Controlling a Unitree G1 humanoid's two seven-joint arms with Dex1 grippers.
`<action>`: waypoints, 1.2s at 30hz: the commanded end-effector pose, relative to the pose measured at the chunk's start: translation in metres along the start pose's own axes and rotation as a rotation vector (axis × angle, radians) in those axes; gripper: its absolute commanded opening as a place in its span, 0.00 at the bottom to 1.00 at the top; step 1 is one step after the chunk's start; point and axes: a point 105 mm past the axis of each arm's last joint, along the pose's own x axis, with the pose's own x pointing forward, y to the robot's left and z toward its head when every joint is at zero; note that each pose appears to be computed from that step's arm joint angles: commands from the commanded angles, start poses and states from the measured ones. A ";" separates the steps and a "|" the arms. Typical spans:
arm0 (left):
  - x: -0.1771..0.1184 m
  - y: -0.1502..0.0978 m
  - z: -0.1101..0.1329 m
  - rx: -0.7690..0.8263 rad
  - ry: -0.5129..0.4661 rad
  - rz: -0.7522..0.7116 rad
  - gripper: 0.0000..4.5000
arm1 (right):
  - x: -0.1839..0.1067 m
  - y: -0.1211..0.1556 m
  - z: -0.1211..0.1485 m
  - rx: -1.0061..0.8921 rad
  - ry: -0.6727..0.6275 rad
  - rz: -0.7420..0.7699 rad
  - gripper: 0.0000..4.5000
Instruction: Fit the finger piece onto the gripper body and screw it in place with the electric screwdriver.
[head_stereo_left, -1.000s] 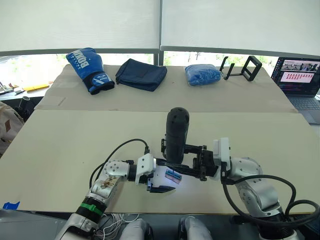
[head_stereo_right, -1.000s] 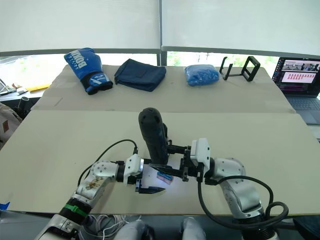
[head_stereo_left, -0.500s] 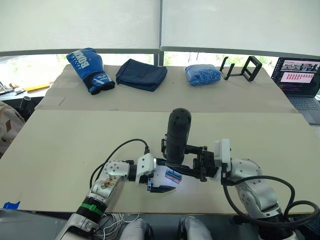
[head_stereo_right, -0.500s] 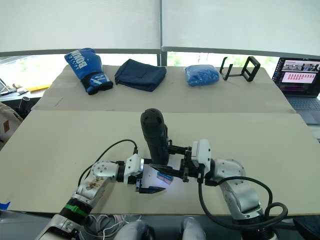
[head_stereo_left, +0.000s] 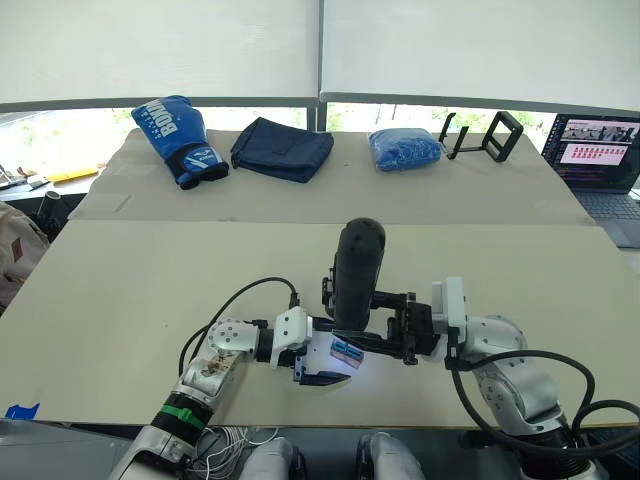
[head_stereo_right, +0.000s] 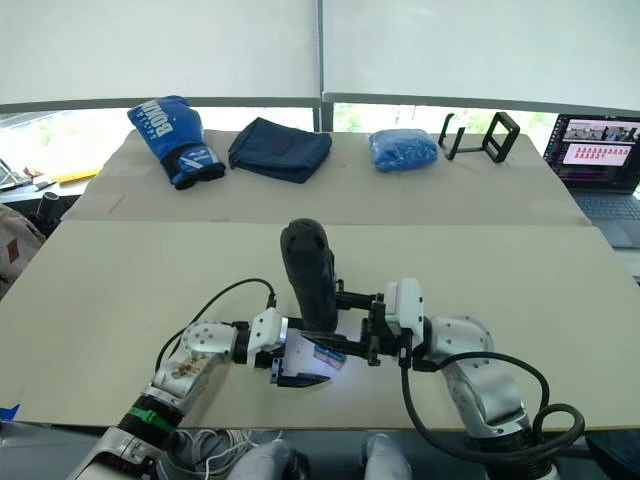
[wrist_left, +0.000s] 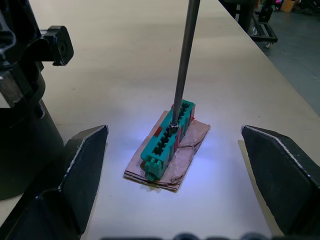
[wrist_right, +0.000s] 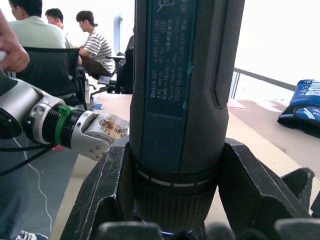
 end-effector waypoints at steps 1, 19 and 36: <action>-0.009 0.004 0.002 -0.016 -0.003 0.003 1.00 | 0.006 -0.001 0.038 -0.096 -0.111 0.007 0.43; -0.065 0.006 0.063 -0.022 -0.230 0.053 1.00 | 0.011 -0.010 0.097 -0.144 -0.166 0.010 0.43; -0.085 0.033 0.066 -0.070 -0.152 0.282 1.00 | 0.005 -0.013 0.115 -0.147 -0.175 0.011 0.43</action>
